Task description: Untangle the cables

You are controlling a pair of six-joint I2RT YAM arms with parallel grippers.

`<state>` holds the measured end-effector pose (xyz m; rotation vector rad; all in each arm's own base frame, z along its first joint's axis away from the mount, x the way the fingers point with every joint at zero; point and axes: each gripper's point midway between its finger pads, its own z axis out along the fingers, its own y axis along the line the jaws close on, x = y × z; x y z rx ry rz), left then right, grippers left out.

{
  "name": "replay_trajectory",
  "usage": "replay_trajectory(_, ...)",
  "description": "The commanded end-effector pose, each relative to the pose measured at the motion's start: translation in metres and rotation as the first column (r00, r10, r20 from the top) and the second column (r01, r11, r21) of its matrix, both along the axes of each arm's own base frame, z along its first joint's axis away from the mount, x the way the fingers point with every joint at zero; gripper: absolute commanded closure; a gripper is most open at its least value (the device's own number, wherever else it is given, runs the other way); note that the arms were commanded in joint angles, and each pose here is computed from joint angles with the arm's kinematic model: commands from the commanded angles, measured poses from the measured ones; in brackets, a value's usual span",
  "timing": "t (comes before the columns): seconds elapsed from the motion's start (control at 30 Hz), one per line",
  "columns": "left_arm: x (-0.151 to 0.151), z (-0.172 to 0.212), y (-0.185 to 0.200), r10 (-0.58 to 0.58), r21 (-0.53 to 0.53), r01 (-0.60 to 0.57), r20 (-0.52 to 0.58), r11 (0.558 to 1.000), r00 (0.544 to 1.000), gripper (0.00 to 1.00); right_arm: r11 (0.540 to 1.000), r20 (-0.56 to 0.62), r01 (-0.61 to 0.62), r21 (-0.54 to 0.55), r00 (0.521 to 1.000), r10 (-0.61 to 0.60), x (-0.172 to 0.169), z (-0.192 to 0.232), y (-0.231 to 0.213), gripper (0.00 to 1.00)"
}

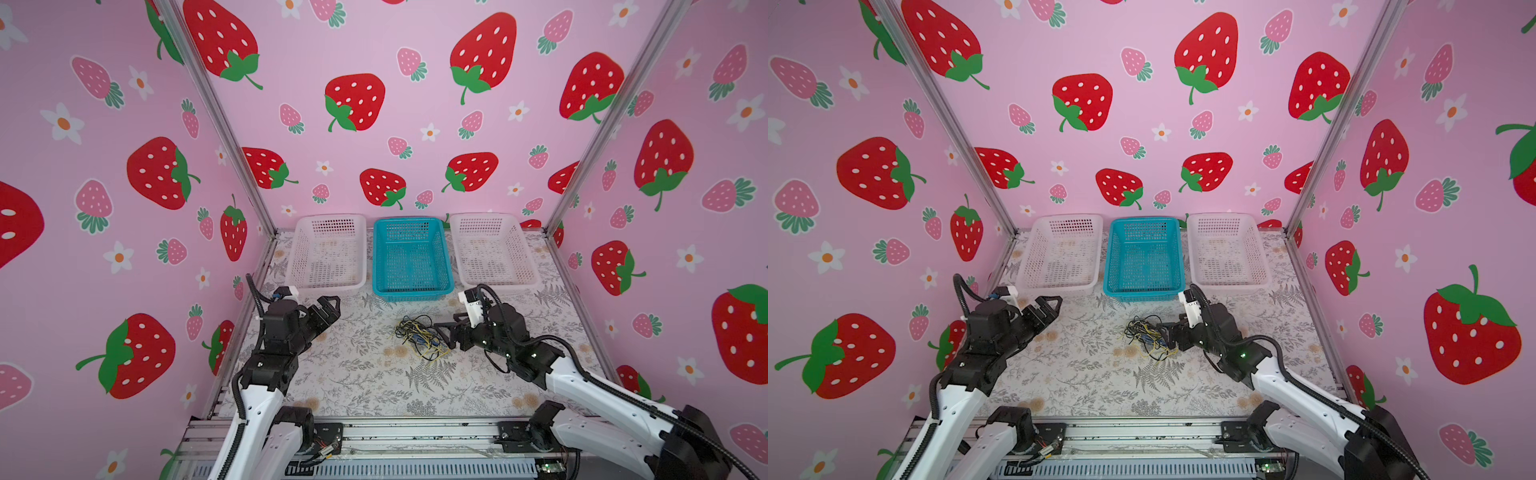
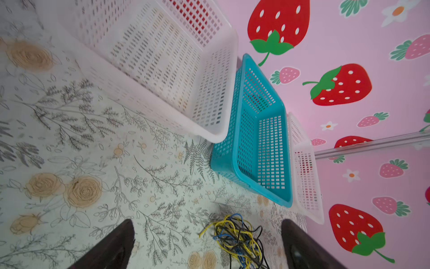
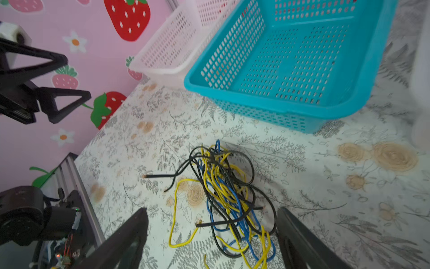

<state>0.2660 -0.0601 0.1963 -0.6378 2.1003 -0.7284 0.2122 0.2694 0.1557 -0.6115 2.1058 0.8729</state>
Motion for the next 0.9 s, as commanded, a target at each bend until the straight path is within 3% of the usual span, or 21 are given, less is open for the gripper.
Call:
replay_trajectory(0.0,-0.012,-0.019,-0.013,-0.022,-0.015,0.021,-0.08,1.0,0.997,0.02,0.996,0.008,-0.052,-0.078,0.999,0.053,-0.005,-0.02,0.01,0.15)
replay_trajectory(0.27,-0.021,-0.047,-0.038,-0.068,0.019,0.072,-0.152,0.997,0.986,0.03,0.984,0.021,-0.03,-0.176,0.999,0.034,0.017,-0.056,0.024,0.19)
replay_trajectory(0.5,-0.03,-0.066,-0.057,-0.119,0.013,0.124,-0.191,0.992,0.974,0.04,0.973,-0.01,-0.049,-0.224,0.999,0.048,0.029,-0.091,0.039,0.31)
replay_trajectory(0.6,-0.034,-0.073,-0.065,-0.148,-0.001,0.151,-0.199,0.988,0.969,0.05,0.974,-0.026,-0.072,-0.216,0.997,0.068,0.026,-0.099,0.045,0.42)
replay_trajectory(0.67,-0.038,-0.078,-0.069,-0.165,-0.021,0.164,-0.203,0.986,0.965,0.05,0.975,-0.021,-0.085,-0.206,0.996,0.083,0.024,-0.1,0.048,0.56)
replay_trajectory(0.87,-0.045,-0.089,-0.082,-0.217,-0.106,0.201,-0.178,0.974,0.96,0.06,0.978,0.015,-0.176,-0.115,0.984,0.179,0.005,-0.079,0.059,0.82)
